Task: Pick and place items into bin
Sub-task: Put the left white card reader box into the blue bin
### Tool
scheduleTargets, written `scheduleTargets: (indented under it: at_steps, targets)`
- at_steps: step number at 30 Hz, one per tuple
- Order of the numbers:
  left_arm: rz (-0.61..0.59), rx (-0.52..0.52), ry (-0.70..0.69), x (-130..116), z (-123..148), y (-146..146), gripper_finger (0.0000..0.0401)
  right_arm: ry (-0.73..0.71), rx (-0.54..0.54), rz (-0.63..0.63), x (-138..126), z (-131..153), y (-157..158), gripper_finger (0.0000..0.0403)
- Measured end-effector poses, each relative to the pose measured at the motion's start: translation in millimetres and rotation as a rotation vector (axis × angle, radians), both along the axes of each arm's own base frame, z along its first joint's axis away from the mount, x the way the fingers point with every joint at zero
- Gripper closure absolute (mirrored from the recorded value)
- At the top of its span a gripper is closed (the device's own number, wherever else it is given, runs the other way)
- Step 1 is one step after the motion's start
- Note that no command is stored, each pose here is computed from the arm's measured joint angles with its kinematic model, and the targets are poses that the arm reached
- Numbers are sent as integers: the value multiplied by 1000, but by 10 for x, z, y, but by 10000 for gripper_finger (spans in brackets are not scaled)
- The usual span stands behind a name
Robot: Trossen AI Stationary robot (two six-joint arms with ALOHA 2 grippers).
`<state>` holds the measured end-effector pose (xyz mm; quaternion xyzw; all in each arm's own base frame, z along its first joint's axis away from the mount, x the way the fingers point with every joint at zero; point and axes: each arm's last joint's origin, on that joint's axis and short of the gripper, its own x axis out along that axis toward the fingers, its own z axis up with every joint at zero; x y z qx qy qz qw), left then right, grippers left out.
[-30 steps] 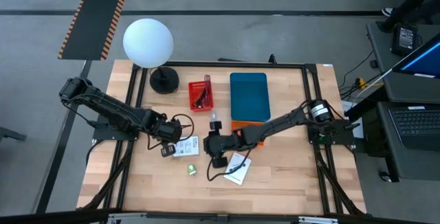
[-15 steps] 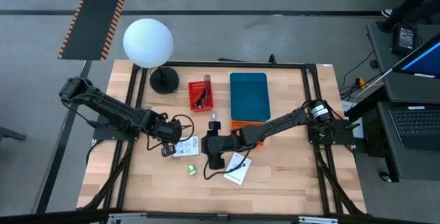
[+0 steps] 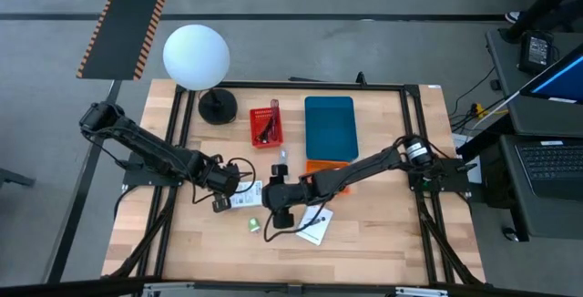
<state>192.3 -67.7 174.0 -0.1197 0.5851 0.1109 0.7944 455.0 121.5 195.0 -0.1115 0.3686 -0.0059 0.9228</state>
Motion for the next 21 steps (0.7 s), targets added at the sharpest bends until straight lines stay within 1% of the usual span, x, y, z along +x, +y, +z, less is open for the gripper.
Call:
scheduleTargets:
  at_steps: [5,10,14,21]
  targets:
    - [-3,5,5,-6,-15,16,399,24,-18,9,82,-152,21,188]
    - [10,10,6,-2,-21,44,400,55,-39,19,109,-310,28,188]
    - [23,28,-3,14,-22,77,399,58,-81,12,119,-360,22,188]
    - [8,30,41,50,-96,99,400,60,-84,11,120,-369,21,188]
